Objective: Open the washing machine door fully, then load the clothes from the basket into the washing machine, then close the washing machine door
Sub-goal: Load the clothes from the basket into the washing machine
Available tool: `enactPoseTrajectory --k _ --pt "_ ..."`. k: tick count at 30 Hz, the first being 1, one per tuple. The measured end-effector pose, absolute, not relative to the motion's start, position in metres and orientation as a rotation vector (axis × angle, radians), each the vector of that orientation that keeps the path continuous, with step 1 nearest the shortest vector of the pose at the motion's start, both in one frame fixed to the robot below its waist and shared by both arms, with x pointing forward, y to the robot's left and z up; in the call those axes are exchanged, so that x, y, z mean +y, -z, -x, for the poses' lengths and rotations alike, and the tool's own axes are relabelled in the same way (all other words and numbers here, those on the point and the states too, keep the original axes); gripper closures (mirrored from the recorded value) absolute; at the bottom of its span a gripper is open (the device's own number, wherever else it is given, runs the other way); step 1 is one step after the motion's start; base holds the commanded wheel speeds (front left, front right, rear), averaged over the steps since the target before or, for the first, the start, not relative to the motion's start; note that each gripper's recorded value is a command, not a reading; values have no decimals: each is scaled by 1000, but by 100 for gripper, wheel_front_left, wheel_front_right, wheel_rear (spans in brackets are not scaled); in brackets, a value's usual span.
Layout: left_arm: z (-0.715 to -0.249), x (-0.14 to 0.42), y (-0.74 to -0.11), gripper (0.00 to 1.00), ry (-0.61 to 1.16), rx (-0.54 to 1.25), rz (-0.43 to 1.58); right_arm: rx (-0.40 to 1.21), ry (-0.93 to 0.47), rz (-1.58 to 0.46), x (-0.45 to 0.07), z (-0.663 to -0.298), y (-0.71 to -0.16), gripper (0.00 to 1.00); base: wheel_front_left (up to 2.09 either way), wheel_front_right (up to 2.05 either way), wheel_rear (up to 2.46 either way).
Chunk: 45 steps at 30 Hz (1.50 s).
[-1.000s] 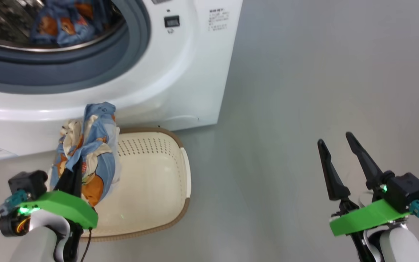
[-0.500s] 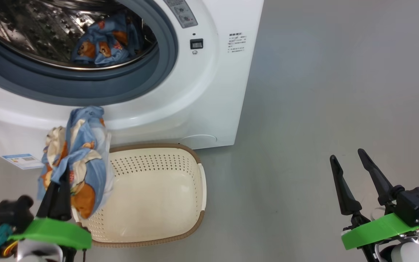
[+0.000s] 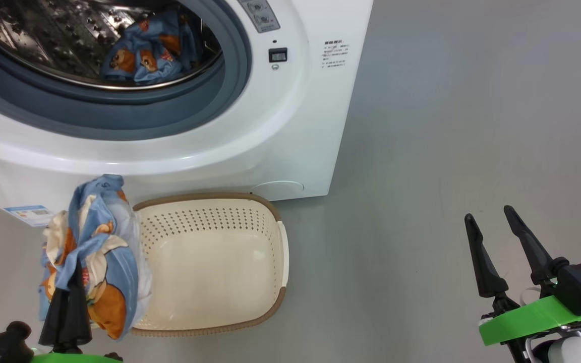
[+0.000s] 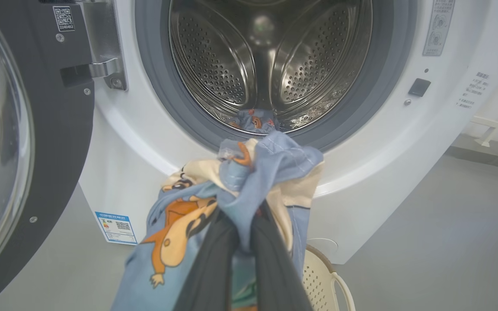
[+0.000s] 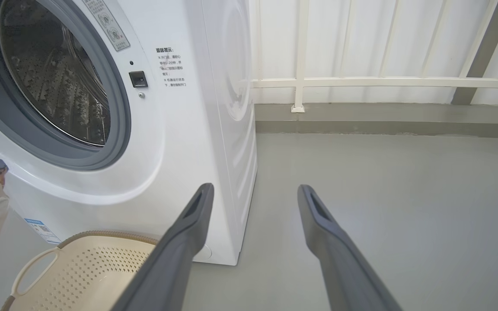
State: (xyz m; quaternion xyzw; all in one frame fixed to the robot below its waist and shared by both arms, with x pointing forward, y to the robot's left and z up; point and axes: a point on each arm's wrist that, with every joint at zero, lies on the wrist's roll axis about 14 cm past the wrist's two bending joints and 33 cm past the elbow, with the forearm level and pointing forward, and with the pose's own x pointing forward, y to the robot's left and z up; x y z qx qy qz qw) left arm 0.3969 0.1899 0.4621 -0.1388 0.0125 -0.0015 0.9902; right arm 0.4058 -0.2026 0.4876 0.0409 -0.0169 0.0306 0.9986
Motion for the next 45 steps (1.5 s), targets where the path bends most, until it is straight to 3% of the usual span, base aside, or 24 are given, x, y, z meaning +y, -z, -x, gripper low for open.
enactPoseTrajectory --k 7,17,30,45 --pt "-404 190 -457 100 -6 31 287 -7 -62 -83 -202 -410 -477 0 0 0 0" --pt "-449 187 -475 100 11 -59 291 11 -48 -89 -204 -425 -466 0 0 0 0" --pt "-562 178 -507 100 91 -213 265 34 -53 -109 -196 -458 -443 0 0 0 0" --pt "-666 156 -469 100 127 -114 241 79 -3 -107 -208 -465 -422 0 0 0 0"
